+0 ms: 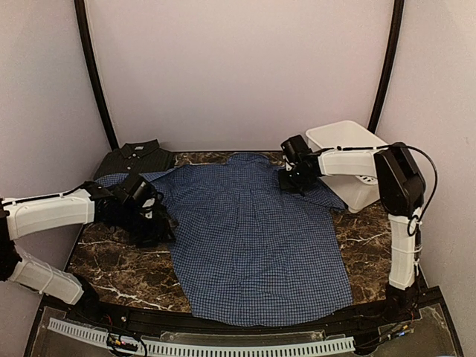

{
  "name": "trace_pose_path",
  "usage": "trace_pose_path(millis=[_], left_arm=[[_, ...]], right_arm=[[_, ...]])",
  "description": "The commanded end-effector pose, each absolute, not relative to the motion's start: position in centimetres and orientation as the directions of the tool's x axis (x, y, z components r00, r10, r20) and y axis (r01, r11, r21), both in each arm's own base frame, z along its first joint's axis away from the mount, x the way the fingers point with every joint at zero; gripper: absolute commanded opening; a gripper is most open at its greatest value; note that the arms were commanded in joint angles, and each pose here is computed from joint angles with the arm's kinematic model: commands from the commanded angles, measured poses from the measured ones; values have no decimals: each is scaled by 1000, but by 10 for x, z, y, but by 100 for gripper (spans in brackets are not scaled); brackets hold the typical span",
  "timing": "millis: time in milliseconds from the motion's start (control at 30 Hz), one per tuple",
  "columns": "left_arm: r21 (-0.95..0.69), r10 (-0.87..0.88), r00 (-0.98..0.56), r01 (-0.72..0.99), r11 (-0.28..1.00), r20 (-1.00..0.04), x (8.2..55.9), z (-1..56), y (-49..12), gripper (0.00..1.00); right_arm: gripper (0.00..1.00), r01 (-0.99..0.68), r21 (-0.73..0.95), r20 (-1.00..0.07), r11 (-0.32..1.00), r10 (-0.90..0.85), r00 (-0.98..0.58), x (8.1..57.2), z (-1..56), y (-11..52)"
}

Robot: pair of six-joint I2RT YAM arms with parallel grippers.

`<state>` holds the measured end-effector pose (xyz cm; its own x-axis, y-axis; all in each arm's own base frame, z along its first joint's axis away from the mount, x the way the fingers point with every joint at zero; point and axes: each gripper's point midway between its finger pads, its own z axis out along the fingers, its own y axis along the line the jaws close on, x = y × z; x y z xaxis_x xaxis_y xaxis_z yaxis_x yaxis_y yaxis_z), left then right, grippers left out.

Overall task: Fold and stack the long sleeve shirts
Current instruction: Flatten out the crumpled shirt at the center of the board.

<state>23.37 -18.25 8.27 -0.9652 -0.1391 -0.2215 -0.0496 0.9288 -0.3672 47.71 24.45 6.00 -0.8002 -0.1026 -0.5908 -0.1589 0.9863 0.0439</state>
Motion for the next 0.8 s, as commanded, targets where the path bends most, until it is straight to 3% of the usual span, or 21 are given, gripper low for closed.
trace_pose_path(millis=[0,267,533,667,767], left_arm=[[-444,-144,-983,-77,892,-118,192,77,-194,60],[-416,-79,-996,-59,907,-29,156,49,-212,53],[-355,-76,-995,-50,934,-60,165,37,-217,45],[-306,-63,-995,-37,951,-75,174,30,-218,34],[-296,-63,-992,-28,955,-109,183,37,-222,16]], right_arm=[[0,-214,53,-646,975,-130,-752,463,100,258],[0,-286,76,-599,955,-185,-779,412,84,268],[0,-308,126,-529,943,-198,-825,367,46,266],[0,-295,116,-501,948,-201,-842,355,30,257],[0,-288,109,-495,951,-200,-846,351,25,253]])
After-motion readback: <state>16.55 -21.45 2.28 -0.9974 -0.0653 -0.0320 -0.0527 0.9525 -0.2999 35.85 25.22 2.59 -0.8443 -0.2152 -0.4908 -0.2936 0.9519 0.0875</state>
